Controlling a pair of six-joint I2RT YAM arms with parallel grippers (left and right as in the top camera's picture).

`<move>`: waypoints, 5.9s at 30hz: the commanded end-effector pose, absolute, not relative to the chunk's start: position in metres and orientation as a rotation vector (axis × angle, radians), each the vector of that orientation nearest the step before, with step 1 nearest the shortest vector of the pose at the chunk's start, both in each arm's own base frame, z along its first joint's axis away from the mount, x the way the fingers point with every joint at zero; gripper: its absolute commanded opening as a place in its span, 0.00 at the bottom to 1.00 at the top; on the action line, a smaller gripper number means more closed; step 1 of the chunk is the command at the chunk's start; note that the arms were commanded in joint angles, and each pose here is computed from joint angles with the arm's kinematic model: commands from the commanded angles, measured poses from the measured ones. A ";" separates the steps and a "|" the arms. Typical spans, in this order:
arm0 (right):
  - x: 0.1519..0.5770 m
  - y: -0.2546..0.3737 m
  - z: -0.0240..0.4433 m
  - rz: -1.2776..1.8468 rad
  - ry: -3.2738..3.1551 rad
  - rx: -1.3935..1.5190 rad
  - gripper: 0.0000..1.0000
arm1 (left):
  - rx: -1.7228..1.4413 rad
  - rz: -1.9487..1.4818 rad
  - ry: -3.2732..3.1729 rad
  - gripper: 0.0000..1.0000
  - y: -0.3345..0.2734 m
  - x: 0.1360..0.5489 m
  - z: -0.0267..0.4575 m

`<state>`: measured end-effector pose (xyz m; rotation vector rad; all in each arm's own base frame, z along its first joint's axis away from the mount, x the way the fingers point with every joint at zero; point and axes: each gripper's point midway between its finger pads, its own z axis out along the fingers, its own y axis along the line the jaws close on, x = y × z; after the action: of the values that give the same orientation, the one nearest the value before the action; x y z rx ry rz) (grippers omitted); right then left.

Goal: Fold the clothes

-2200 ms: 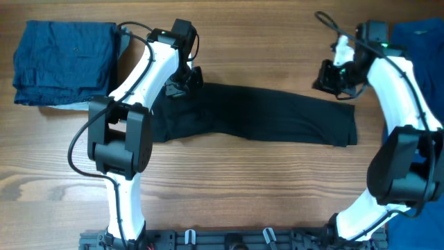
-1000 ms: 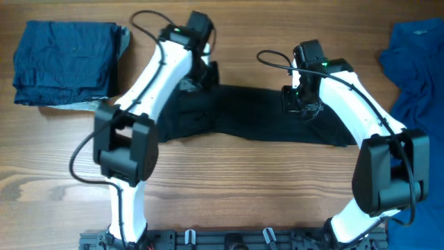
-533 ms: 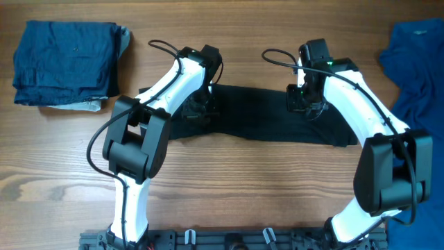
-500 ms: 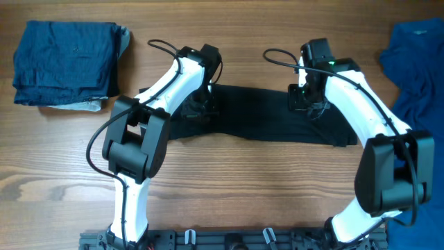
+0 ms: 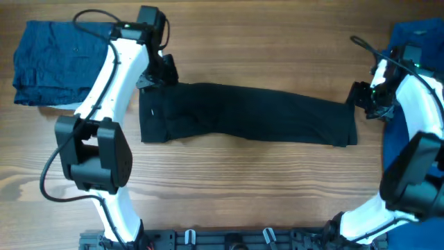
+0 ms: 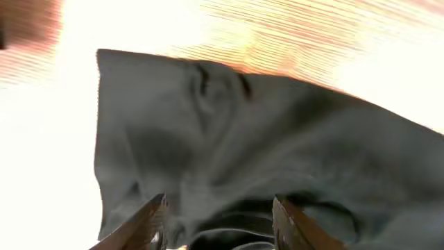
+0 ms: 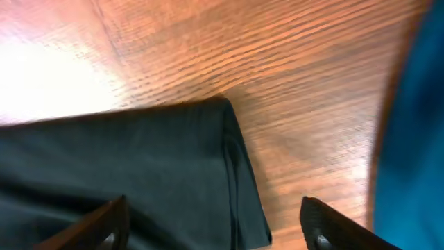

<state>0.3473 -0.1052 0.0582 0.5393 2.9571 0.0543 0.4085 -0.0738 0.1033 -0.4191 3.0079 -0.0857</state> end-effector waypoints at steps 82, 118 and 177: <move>0.354 0.017 0.024 0.689 2.907 0.091 0.69 | -0.551 -0.088 2.880 0.51 -0.028 0.437 0.112; 0.350 0.120 0.132 0.365 3.053 -0.381 0.05 | -0.555 -0.097 2.872 0.51 -0.030 0.439 0.112; 0.403 0.077 -0.004 0.938 2.902 -0.232 0.06 | 0.280 -0.800 2.951 0.04 -0.297 0.405 0.023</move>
<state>0.4119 0.0791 0.0192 -0.1966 2.8578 0.9272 0.4096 -0.3006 0.0192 0.2691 2.9418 -0.8337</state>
